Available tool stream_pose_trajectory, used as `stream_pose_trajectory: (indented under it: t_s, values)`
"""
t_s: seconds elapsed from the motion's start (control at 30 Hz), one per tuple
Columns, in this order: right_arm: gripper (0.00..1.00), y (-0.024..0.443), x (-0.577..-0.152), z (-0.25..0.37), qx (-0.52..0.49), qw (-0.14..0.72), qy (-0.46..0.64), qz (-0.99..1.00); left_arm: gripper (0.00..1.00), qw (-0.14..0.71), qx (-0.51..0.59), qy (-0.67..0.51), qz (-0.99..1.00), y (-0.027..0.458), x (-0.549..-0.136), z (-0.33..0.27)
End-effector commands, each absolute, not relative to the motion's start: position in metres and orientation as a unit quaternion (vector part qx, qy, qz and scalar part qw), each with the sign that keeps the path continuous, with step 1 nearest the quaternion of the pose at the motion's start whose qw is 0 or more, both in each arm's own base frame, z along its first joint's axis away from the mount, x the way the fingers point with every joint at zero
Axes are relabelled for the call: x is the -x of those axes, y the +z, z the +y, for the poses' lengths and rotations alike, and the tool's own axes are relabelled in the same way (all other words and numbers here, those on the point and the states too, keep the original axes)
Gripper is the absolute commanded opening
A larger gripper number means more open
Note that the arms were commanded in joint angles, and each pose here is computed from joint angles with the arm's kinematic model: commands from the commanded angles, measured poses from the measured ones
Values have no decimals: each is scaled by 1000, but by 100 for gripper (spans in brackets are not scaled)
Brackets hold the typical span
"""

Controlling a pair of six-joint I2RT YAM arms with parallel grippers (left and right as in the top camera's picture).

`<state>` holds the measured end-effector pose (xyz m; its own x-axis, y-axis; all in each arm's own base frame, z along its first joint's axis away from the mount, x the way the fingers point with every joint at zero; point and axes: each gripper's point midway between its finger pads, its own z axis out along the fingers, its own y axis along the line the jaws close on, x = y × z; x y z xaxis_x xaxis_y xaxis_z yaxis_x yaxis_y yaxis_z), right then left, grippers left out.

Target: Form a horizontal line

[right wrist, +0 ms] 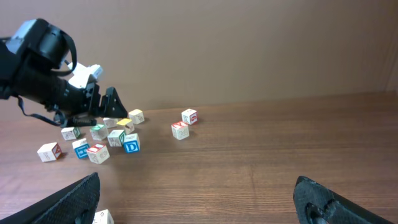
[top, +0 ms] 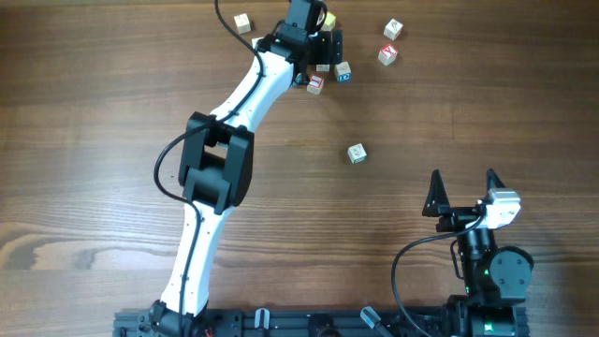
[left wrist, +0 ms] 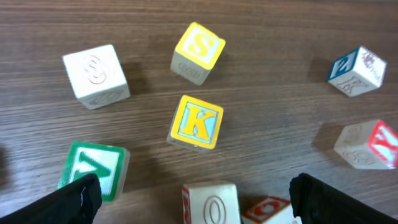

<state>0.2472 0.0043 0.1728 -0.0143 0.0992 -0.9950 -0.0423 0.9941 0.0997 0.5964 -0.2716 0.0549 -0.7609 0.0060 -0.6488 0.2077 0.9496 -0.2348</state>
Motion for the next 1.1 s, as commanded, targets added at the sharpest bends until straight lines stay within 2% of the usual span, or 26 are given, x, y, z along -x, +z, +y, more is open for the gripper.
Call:
stream_pose_trajectory:
  t_s: [0.0, 0.17, 0.3, 0.47, 0.8, 1.07]
  values:
    - [100, 175, -247, 2, -17, 706, 41, 707, 100, 314, -91, -149, 933, 16, -590, -278]
    - [100, 175, -247, 2, -17, 706, 41, 707, 96, 312, -91, -148, 934, 11, -590, -278]
    - [100, 175, -247, 2, -17, 706, 41, 707, 88, 307, -94, -148, 935, 10, -587, -282]
    - [100, 175, -247, 2, -17, 706, 41, 707, 96, 317, -101, -141, 932, 15, -584, -293]
    - [100, 175, -247, 2, -17, 706, 41, 707, 95, 312, -97, -106, 939, 9, -579, -288]
    - [100, 175, -247, 2, -17, 706, 41, 707, 83, 315, -89, -108, 939, 10, -582, -286]
